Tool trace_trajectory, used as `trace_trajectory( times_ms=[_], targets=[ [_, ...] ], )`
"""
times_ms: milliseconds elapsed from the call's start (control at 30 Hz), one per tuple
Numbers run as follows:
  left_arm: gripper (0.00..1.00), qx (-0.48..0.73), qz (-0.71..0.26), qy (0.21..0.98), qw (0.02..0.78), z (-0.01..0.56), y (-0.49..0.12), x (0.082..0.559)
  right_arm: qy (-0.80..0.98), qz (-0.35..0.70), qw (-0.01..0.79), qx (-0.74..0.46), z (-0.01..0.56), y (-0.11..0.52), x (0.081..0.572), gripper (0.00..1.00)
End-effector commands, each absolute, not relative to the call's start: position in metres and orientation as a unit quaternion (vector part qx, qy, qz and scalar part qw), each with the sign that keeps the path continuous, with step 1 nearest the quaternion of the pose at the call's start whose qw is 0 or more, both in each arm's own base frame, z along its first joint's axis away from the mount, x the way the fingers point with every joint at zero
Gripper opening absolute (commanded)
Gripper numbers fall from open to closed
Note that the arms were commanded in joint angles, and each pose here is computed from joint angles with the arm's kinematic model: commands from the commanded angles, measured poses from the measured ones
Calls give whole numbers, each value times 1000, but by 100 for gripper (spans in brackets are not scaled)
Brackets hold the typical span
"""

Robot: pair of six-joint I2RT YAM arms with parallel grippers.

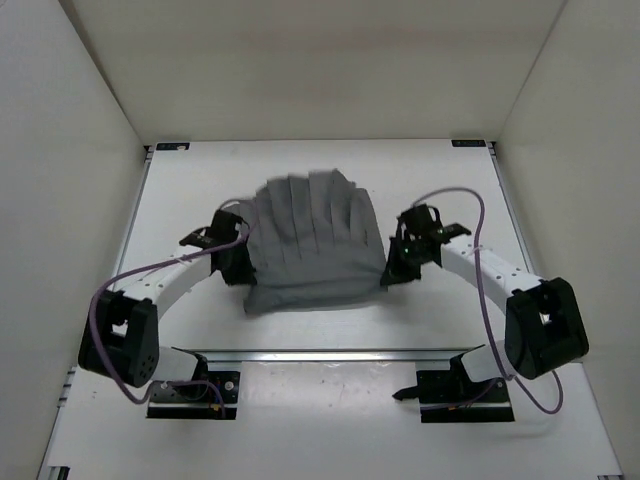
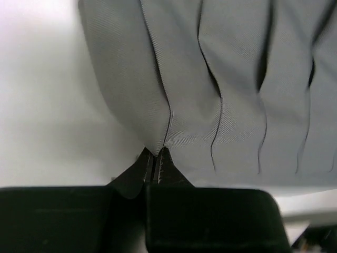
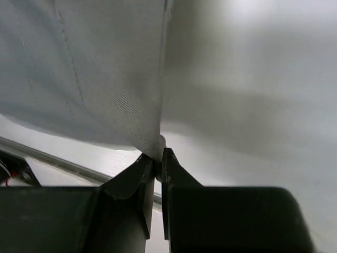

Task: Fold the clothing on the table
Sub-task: Flatten the skirt out, then fold the skirt

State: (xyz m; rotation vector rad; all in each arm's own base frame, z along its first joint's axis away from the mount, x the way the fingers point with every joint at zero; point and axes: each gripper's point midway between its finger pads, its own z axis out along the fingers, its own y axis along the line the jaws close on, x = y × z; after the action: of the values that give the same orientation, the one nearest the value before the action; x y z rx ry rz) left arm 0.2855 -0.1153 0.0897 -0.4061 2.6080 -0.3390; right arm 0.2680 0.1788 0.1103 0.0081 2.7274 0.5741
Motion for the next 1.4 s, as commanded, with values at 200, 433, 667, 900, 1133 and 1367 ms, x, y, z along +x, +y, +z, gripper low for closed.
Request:
trace_trajectory(
  times_ms=[200,433,667,900,1133,1367],
  targets=[
    [0,-119,-102,976,152,27,-104,210,943,256,189,94,65,156,203,0],
    [49,-118,-109,976,150,22,-102,191,943,268,164,108,43,149,176,0],
    [65,-99,-98,980,141,27,-110,172,945,257,174,105,49,149,179,0],
    [67,-100,-143,976,133,18,-137,147,947,256,172,91,49,160,180,0],
    [9,-62,-157,978,125,8,-159,154,960,227,153,50,50,166,182,0],
    [0,-79,-170,953,239,117,-181,311,942,192,277,9,169,160,315,0]
  ],
)
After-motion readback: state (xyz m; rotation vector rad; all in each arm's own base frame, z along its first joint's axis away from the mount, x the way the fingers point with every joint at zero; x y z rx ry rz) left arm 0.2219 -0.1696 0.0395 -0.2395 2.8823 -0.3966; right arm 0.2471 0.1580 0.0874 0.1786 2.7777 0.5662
